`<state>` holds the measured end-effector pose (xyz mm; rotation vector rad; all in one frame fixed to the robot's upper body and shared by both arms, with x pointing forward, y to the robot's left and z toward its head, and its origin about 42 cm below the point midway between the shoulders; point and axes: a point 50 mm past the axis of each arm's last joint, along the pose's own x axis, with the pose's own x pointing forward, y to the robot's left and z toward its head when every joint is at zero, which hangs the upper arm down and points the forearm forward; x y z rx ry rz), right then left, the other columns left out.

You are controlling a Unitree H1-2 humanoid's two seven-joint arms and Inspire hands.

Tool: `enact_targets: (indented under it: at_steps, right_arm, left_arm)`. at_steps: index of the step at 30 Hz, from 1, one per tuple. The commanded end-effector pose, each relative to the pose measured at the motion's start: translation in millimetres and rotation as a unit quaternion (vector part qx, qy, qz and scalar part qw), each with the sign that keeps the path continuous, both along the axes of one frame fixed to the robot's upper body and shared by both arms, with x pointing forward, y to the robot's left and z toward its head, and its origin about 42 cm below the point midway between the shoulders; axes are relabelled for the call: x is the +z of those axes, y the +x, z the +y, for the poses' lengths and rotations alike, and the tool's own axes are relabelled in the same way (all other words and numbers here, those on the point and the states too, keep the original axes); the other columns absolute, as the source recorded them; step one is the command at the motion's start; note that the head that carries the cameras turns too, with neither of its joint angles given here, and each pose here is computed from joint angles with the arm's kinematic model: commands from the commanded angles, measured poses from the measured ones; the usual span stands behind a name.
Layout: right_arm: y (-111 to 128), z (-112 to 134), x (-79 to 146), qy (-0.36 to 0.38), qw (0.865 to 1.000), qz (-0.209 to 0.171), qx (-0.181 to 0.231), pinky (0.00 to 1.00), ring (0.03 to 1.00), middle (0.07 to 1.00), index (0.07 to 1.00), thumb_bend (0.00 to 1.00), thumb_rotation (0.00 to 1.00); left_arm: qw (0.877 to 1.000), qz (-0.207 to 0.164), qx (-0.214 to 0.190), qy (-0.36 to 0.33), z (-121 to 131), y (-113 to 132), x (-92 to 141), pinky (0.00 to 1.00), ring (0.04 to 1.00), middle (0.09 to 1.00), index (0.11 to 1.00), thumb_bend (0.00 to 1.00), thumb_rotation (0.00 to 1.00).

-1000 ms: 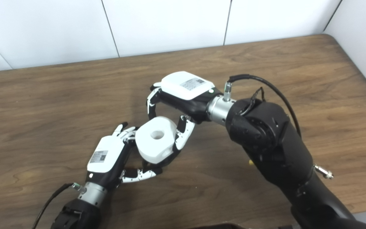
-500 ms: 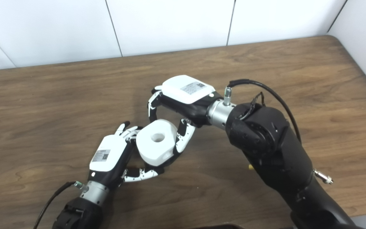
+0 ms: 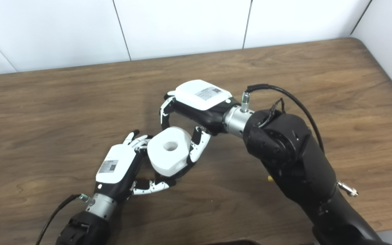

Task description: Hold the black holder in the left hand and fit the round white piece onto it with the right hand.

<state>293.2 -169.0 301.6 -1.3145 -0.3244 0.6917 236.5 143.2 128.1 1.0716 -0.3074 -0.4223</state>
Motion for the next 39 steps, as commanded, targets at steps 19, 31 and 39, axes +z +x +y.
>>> enact_targets:
  at_steps: [19,31,39]
  right_arm:
    - [5,-1,17,0.010,0.999,-0.035,0.001,0.84,0.910,0.780,0.484,0.52,0.14]
    - [1,3,6,0.008,1.000,-0.018,0.006,0.83,0.917,0.785,0.484,0.52,0.14]
    - [1,4,2,0.010,1.000,-0.016,0.004,0.84,0.921,0.786,0.484,0.52,0.14]
  left_arm:
    - [1.000,0.013,-0.007,0.021,0,-2,0,1.00,0.861,0.784,0.486,0.52,0.05]
    - [1.000,0.009,-0.009,0.018,-2,0,-1,0.99,0.859,0.783,0.486,0.52,0.05]
    - [1.000,0.008,-0.007,0.017,0,0,-1,1.00,0.859,0.782,0.486,0.52,0.05]
